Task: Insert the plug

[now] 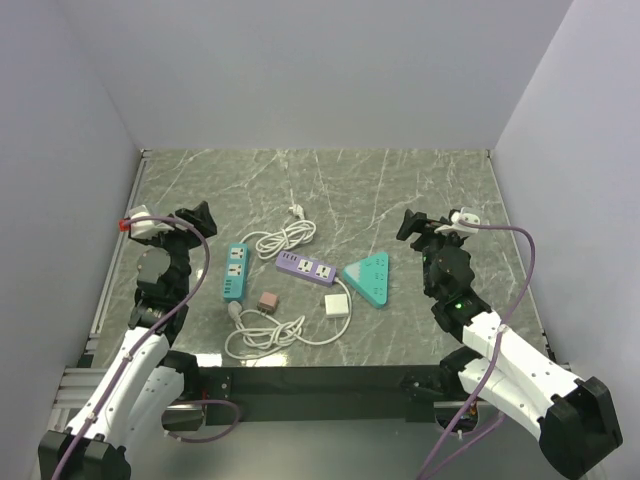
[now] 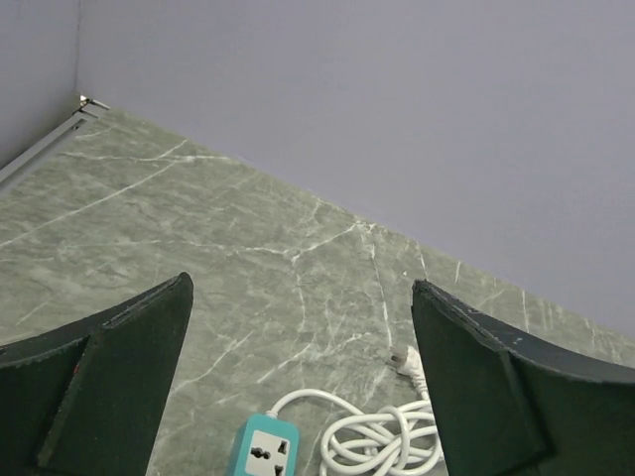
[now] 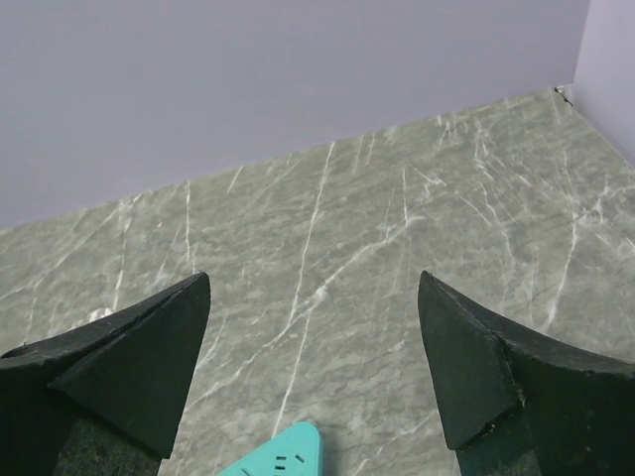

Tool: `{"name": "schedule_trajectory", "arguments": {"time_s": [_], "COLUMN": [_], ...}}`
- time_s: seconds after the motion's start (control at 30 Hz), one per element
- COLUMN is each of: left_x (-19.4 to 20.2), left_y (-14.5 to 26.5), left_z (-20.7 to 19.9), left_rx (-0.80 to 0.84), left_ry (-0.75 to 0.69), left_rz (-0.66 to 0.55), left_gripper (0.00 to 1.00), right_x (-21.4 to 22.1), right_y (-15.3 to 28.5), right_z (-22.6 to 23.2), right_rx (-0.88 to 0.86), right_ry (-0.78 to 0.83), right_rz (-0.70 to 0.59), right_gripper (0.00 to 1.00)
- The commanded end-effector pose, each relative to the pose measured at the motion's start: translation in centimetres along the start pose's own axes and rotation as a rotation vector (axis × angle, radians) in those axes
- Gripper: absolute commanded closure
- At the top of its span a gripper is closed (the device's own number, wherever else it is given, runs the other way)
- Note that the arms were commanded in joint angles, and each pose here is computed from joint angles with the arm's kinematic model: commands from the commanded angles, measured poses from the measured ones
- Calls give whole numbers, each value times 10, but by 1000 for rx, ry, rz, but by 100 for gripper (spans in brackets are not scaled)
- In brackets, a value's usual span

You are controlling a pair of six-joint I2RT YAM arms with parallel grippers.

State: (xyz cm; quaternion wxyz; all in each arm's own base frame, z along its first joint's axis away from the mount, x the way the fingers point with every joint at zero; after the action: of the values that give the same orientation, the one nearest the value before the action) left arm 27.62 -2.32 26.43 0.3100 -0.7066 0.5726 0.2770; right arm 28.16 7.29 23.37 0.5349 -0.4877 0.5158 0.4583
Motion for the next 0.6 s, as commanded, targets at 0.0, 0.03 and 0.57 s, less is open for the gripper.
{"name": "schedule_trajectory", "arguments": {"time_s": [0.0,0.03,0.57], "left_x": [-15,-15,8], "left_y": [-1,-2,-19], "left_z": [-9,-9,-8], "left_rx": [10,10,-30], "left_ry": [23,23,-10], "left_rz": [-55,-55,67], "left_gripper": [1,0,2], "right_x": [-29,-27,-1], "right_y": [-1,-1,4], "right_z": [-1,0,21], "right_rx": [16,13,-54], "right_ry": [-55,-55,-166], "right_rz": [-58,-52,237], "right_gripper": [9,9,7]}}
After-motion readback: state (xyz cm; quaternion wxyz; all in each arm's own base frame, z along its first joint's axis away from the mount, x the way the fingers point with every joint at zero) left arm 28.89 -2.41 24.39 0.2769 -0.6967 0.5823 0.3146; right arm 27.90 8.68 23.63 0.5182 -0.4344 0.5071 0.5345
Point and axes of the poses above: each gripper's point midway between its finger pads, its own y axis back along the fingers, its own z axis along the line the jaws close on, x = y × z, the point moved 4 cm from there along y, back along the fingers, and after that the axes turned 15 degrees about y, right-handed, at the moved point
